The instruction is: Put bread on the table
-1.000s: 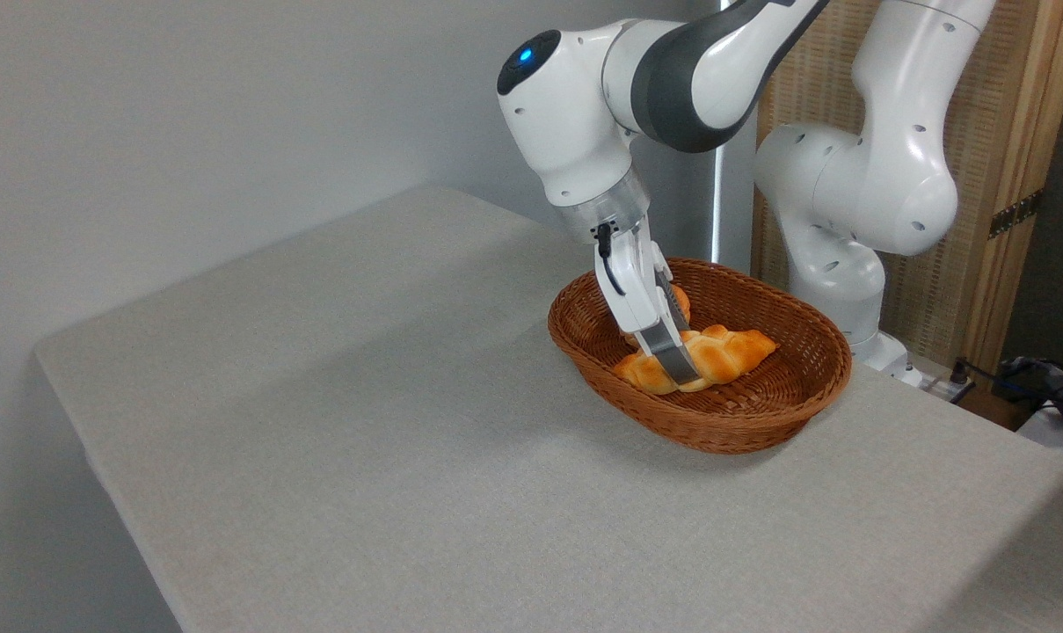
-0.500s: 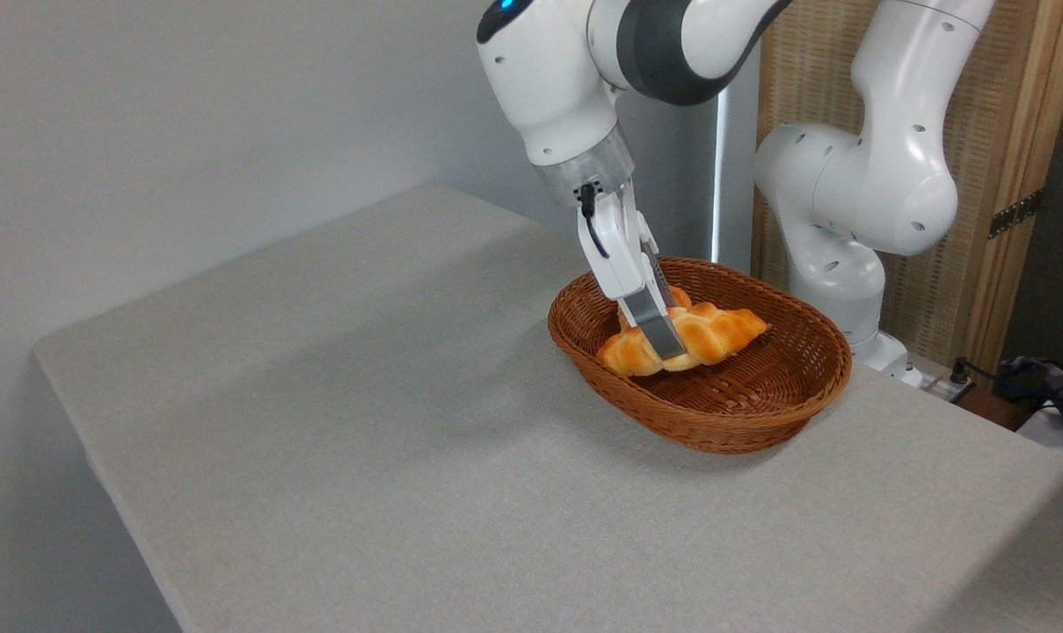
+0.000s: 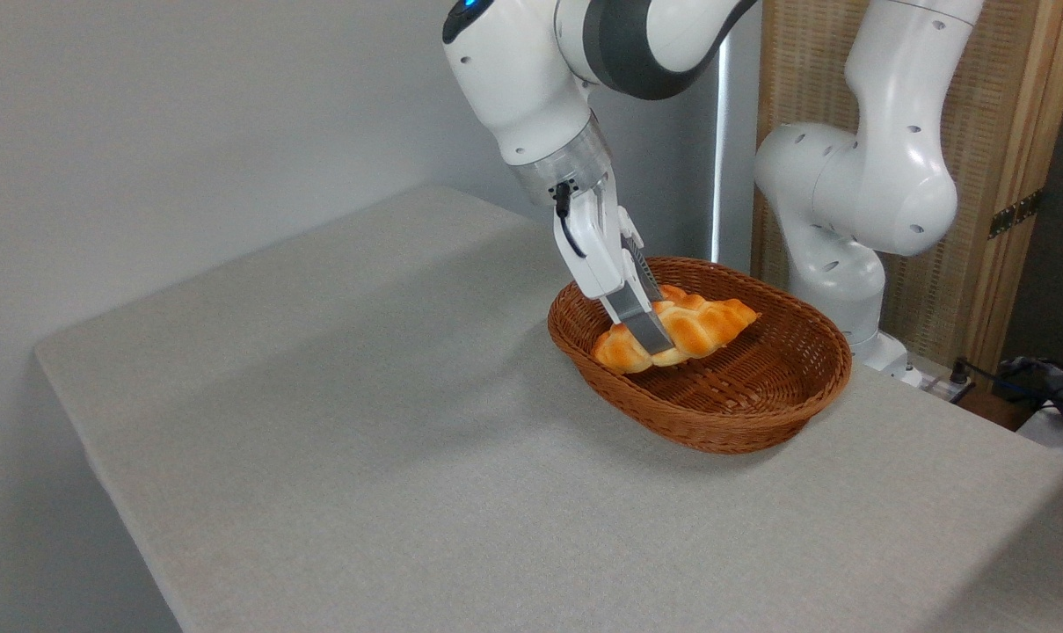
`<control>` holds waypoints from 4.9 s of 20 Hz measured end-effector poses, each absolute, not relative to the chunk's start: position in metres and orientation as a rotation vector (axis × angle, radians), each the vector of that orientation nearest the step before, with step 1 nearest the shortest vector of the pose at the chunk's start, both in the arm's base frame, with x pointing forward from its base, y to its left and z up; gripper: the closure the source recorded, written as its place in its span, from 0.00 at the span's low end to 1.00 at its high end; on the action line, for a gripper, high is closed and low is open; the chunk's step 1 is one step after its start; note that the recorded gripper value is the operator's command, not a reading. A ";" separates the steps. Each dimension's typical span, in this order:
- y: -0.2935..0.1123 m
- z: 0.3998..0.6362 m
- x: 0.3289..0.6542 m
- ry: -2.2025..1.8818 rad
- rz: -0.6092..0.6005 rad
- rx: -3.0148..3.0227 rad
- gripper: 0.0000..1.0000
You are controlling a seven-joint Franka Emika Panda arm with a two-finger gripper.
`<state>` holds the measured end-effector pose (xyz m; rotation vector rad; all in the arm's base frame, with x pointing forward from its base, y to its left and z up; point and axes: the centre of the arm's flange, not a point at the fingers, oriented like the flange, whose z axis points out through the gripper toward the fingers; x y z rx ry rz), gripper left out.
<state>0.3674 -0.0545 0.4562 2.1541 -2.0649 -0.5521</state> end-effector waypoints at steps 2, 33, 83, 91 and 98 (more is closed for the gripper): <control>-0.059 0.452 0.368 -2.072 -0.572 2.133 0.57; -0.066 0.526 0.443 -2.022 -0.109 2.168 0.54; -0.019 0.589 0.564 -1.145 0.036 2.842 0.00; -0.034 0.599 0.564 -1.097 0.042 2.907 0.00; -0.035 0.612 0.557 -1.103 0.059 2.909 0.00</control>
